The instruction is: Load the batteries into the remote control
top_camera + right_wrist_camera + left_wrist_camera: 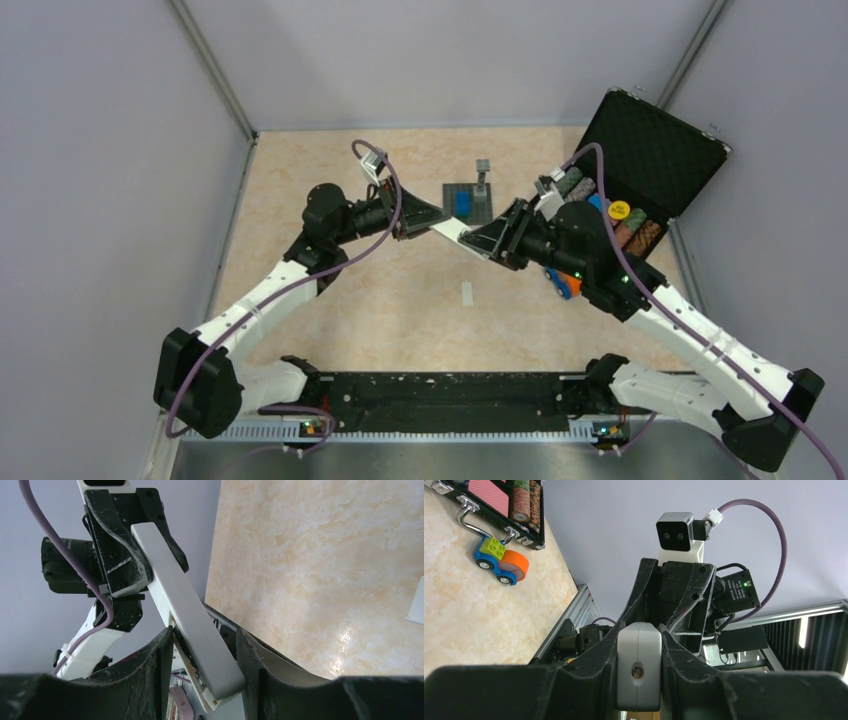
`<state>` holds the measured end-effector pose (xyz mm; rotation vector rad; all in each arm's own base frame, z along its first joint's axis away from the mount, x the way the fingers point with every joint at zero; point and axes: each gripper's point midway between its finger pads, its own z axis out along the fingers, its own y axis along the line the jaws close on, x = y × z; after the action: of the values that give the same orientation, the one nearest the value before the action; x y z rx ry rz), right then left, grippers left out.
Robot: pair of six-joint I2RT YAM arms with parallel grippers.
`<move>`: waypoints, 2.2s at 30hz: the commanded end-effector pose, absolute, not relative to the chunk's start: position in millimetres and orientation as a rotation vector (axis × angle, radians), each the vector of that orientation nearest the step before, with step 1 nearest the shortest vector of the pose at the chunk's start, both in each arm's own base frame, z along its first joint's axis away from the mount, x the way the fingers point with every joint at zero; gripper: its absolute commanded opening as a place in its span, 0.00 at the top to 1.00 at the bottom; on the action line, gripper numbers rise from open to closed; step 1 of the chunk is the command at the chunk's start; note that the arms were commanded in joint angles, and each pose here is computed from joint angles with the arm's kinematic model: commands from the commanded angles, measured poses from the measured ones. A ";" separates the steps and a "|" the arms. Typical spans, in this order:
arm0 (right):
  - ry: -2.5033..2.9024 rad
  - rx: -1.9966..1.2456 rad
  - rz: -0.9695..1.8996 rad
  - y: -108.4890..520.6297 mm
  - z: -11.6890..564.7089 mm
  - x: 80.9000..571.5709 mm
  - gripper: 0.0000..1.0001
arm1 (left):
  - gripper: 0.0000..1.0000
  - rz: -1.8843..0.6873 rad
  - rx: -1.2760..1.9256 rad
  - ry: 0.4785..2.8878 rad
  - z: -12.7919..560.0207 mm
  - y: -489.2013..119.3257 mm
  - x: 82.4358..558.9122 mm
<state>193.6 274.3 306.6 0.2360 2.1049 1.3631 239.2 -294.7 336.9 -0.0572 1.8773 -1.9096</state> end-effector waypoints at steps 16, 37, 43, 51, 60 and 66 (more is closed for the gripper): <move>2.224 0.234 1.348 264.3 278.0 174.7 0.60 | 1.00 -1.889 0.025 1.659 395.1 -271.4 241.6; 2.108 0.206 1.405 260.2 300.6 177.3 0.31 | 1.00 -1.800 0.167 1.642 389.4 -268.7 232.4; 1.967 0.191 1.491 260.8 325.8 178.3 0.20 | 1.00 -1.789 0.175 1.663 383.6 -269.1 232.2; 1.898 0.164 1.570 271.8 334.4 182.4 0.20 | 1.00 -1.773 0.218 1.683 376.6 -269.4 228.0; 1.948 0.162 1.537 280.7 316.6 192.2 0.25 | 1.00 -1.785 0.243 1.696 375.5 -270.4 224.4; 1.992 0.140 1.533 287.1 306.8 193.1 0.38 | 1.00 -1.804 0.229 1.705 376.6 -271.1 224.3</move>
<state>190.3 283.4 302.1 0.1743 2.0181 1.5121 231.3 -274.2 344.4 0.1594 1.8077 -1.7931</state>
